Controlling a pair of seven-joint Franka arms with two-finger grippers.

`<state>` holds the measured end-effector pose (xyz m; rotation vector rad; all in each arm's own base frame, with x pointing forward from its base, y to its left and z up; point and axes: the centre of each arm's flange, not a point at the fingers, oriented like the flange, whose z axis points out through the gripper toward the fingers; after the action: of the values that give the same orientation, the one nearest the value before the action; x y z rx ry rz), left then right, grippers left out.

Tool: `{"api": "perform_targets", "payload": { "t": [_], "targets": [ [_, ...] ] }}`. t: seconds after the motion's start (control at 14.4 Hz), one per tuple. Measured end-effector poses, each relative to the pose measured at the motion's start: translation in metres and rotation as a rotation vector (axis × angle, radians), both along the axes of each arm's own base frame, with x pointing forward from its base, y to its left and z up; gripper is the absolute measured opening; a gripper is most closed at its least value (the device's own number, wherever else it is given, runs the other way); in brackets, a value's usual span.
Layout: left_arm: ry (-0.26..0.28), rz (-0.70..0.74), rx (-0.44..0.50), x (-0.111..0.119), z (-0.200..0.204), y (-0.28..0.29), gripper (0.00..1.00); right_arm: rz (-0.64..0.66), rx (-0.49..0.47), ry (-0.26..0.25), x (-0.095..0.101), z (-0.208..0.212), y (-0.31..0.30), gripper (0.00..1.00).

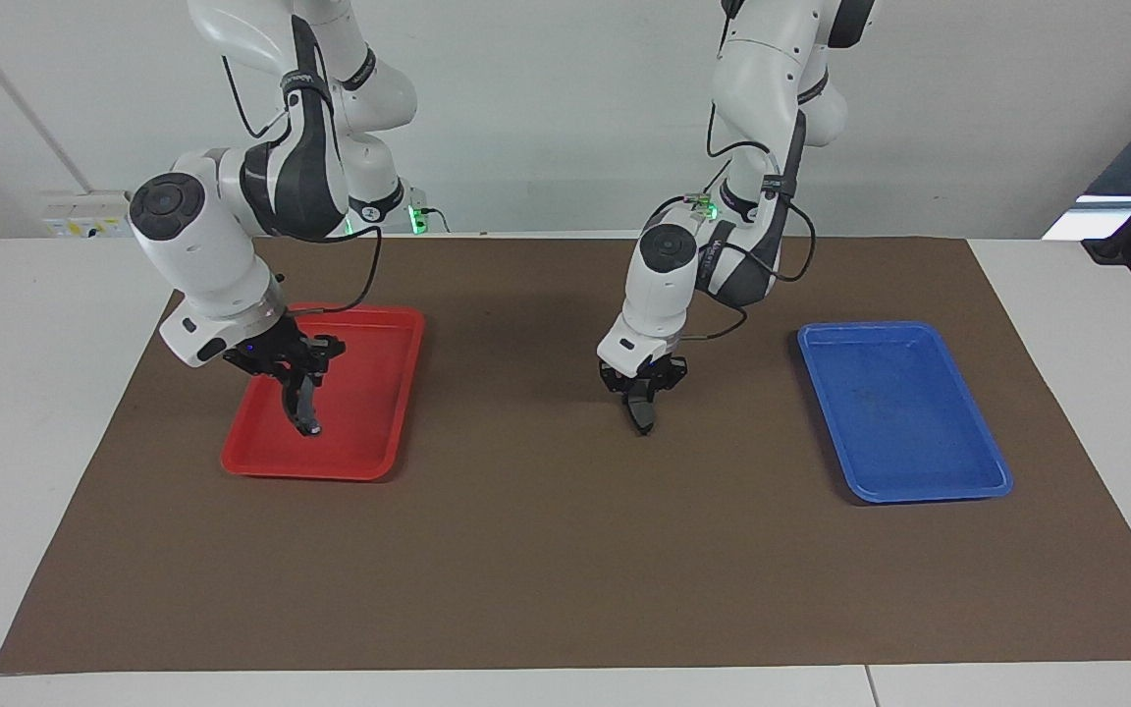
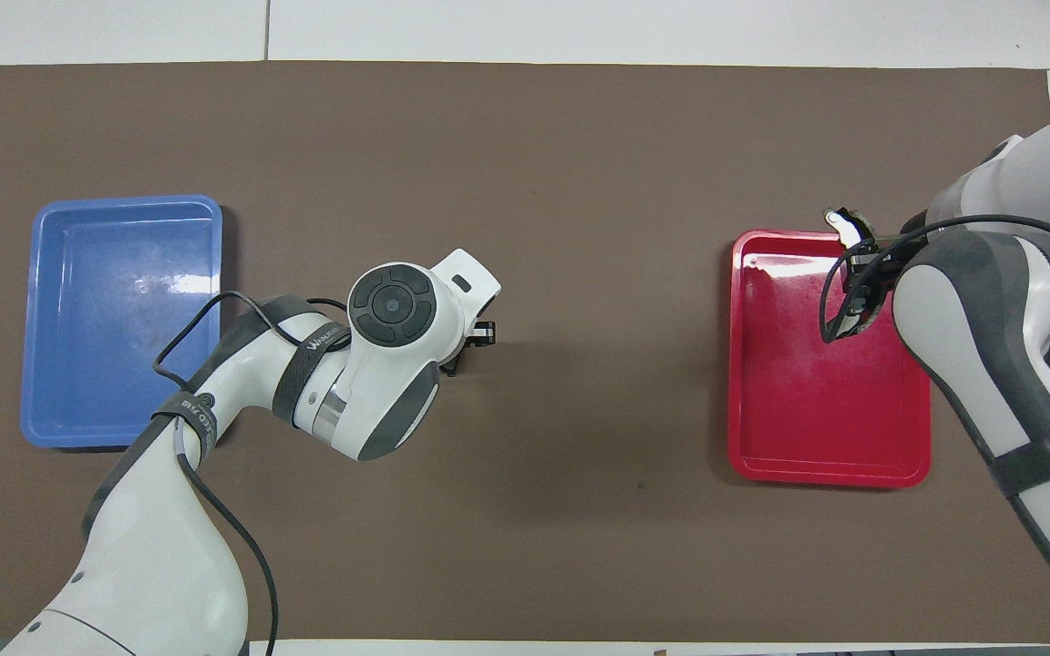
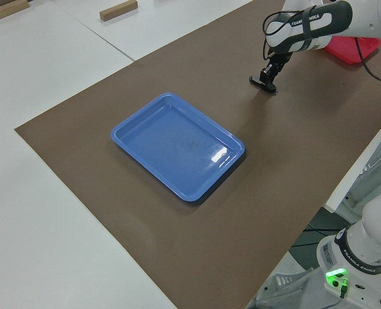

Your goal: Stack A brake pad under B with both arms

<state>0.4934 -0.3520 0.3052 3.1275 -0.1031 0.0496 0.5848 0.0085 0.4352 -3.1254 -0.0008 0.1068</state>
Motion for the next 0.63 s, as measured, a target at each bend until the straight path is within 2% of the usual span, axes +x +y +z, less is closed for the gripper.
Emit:
{"api": "perform_targets", "payload": {
  "t": [0.28,0.49,0.63],
  "targets": [
    [-0.016,0.019,-0.005,0.009,0.008,0.008,0.99,0.001,0.0,0.0,0.0,0.0,0.001,0.41],
    [-0.041,0.058,-0.015,0.03,0.034,0.042,1.0,0.067,0.006,-0.01,-0.001,0.001,0.039,0.41],
    [-0.022,0.073,0.001,0.044,0.056,0.083,1.0,0.103,0.016,-0.042,-0.004,0.004,0.101,0.41]
  ]
}}
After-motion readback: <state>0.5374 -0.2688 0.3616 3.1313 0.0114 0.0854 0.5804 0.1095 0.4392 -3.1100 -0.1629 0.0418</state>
